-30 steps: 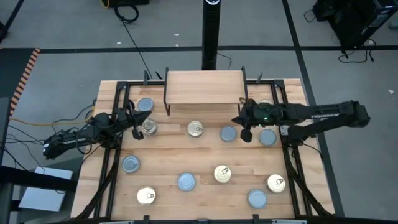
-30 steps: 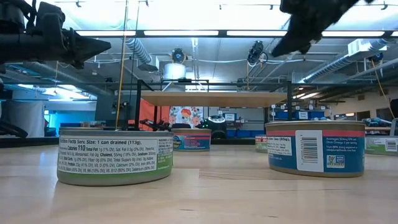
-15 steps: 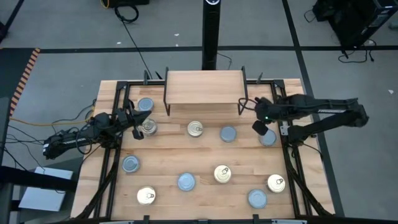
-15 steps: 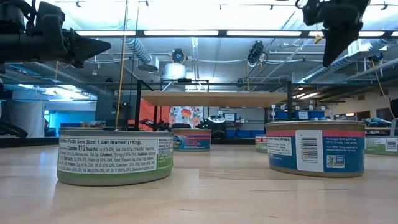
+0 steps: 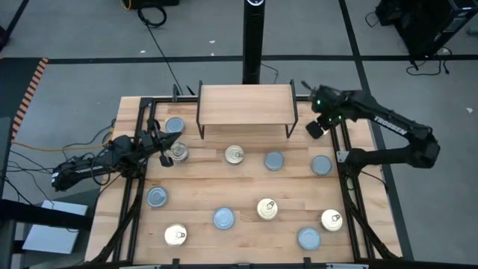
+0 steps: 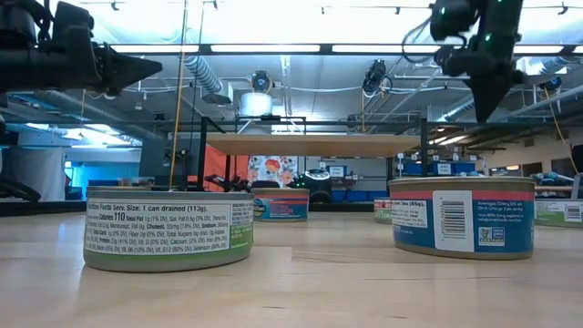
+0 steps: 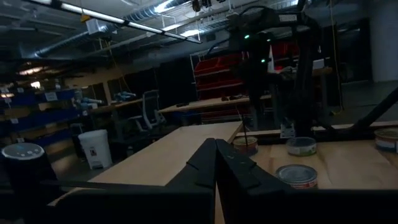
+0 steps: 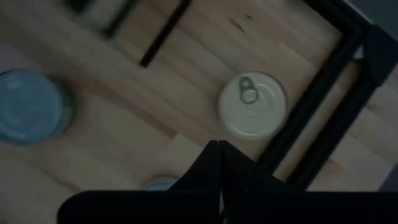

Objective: Stack canned seafood by type on shelf
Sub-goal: Put the blue pink tuna can on the shelf

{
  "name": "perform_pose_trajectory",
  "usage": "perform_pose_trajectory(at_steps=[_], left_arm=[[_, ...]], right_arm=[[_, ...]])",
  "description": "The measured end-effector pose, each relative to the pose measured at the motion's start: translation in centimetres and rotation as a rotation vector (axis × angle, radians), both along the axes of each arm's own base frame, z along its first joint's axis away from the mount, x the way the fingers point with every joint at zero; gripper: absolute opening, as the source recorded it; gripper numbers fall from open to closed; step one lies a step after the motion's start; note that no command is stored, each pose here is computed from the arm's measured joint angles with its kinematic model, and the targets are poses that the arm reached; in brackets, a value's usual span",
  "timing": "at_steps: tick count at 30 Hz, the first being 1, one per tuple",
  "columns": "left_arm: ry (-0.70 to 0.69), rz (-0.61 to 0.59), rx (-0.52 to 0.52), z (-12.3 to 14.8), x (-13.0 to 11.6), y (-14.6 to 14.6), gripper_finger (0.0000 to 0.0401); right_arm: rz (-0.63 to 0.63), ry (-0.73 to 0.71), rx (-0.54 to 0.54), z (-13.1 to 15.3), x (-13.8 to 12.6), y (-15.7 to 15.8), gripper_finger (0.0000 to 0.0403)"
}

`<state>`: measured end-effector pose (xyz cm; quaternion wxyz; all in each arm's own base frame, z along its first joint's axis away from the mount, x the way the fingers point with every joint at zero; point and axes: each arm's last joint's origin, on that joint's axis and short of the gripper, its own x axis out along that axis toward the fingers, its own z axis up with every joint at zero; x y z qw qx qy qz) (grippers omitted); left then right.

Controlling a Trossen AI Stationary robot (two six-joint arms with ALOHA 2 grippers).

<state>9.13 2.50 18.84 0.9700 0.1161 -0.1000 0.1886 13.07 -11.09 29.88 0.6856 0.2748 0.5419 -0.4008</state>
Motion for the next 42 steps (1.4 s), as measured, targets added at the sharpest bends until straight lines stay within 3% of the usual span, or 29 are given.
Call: perform_pose_trajectory(at_steps=[7,17,30,35,42], left_arm=[[0.002,0.002,0.005,0.0,0.0,0.0,0.0008],[0.010,0.016,0.002,-0.1,0.0,0.0,0.0008],[0.015,0.021,0.011,-0.1,0.0,0.1,0.0008],[0.015,0.022,0.011,-0.1,0.0,0.1,0.0008],[0.015,0.022,0.012,-0.1,0.0,0.1,0.0008]], right_arm=[[-0.197,0.044,0.115,-2.0,-1.3,-4.4,0.0025],[-0.200,0.037,0.142,-4.8,-0.6,-5.5,0.0063],[0.126,0.189,0.163,-9.4,1.0,-1.1,0.0095],[0.198,0.227,0.072,-10.2,1.5,-0.9,0.0095],[0.240,0.218,0.053,-10.8,1.5,-1.0,0.0096]])
